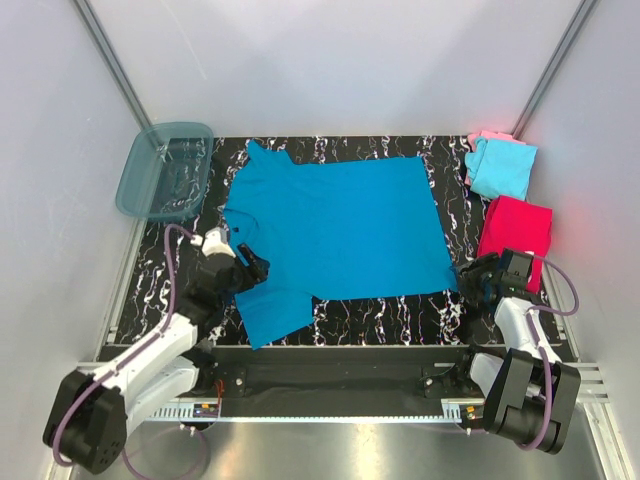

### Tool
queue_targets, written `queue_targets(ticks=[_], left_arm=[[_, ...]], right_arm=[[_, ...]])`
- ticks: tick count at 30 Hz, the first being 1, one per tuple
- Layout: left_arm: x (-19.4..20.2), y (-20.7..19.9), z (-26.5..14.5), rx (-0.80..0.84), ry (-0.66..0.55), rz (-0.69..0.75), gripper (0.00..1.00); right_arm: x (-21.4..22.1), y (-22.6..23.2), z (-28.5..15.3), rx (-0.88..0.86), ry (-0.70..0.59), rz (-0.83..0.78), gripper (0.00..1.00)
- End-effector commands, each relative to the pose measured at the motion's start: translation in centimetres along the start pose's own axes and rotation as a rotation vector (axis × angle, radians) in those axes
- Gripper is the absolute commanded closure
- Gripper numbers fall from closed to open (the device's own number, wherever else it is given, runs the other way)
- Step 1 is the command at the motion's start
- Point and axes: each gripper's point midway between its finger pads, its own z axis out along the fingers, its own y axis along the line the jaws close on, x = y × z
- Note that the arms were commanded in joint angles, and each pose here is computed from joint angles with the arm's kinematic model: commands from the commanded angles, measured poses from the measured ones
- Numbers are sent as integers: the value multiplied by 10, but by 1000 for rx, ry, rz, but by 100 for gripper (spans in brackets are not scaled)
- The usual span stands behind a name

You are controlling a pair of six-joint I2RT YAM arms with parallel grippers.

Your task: Fold and stack the t-shirts

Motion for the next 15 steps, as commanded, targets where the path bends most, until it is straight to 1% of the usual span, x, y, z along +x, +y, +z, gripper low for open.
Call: queue_targets(ticks=[1, 2, 3, 5, 8, 11, 12, 15], left_arm=[[11, 22, -14, -36, -34, -89, 33], [4, 19, -22, 0, -78, -116, 33], [14, 37, -25, -58, -72, -115, 33], [10, 44, -33, -74, -112, -131, 34], [0, 42, -46, -39, -164, -169, 38], [6, 43, -52, -43, -134, -186, 40], [16, 45, -52, -48, -95, -186, 42], [40, 53, -50, -68, -12, -208, 42]], right_arm=[[-1, 7, -2, -36, 2, -11, 40], [-1, 7, -3, -38, 2, -11, 40], [-1, 7, -3, -38, 1, -13, 40], [-1, 7, -3, -38, 1, -14, 40], [-1, 5, -2, -32, -1, -17, 40], [-1, 4, 0, -25, 1, -13, 40], [-1, 3, 0, -23, 1, -13, 40], [-2, 3, 1, -22, -2, -10, 40]])
